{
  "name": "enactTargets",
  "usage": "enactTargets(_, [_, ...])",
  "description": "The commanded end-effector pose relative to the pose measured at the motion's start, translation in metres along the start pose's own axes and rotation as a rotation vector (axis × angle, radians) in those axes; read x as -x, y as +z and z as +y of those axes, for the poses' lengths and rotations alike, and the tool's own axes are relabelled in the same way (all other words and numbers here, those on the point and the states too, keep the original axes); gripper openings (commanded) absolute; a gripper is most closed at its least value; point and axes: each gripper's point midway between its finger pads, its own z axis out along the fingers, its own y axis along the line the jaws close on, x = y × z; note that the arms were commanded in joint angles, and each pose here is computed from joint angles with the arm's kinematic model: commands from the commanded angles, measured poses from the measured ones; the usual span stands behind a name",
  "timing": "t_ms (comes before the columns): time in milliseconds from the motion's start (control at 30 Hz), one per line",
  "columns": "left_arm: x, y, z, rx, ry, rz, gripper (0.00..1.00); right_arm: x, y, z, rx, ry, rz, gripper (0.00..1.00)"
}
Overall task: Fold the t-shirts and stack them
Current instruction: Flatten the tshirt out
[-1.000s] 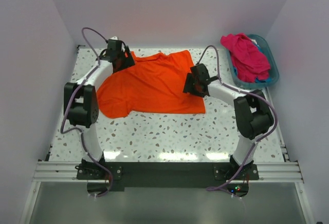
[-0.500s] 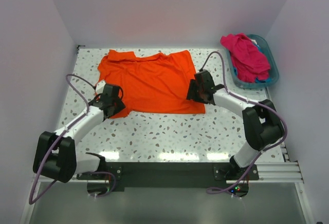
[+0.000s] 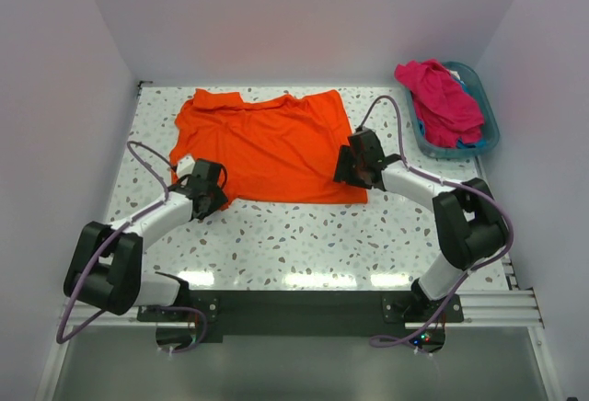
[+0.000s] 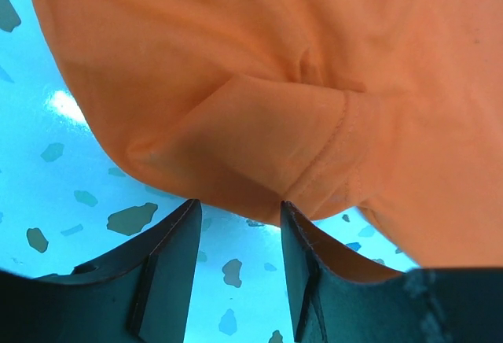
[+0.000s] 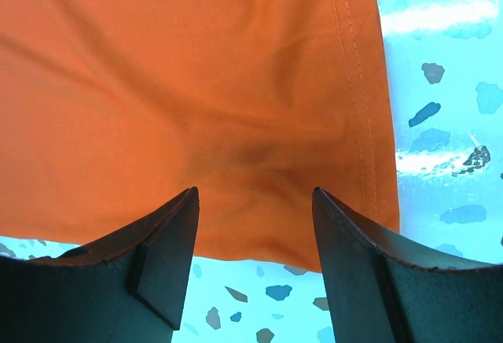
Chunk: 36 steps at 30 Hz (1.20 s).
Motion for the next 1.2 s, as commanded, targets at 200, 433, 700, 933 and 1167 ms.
enactTargets(200, [-0.008,0.010,0.014,0.056,-0.003,-0.010,0.25,0.002,0.009,0.003,0.018,0.001,-0.021,0.63])
enactTargets(433, [0.012,0.007,0.024,0.077,-0.002,-0.037,0.06,0.000,0.015,-0.005,0.012,0.026,-0.016,0.63])
enactTargets(700, [0.024,-0.008,-0.007,-0.111,-0.015,-0.069,0.43,0.003,0.011,-0.006,0.014,0.022,-0.027,0.63])
enactTargets(933, [0.015,0.007,-0.001,-0.038,-0.011,-0.026,0.44,0.003,0.012,-0.008,0.010,0.019,-0.028,0.63])
enactTargets(1167, [-0.001,0.020,0.013,0.052,0.015,0.022,0.39,0.003,0.017,-0.012,0.002,0.025,-0.019,0.63])
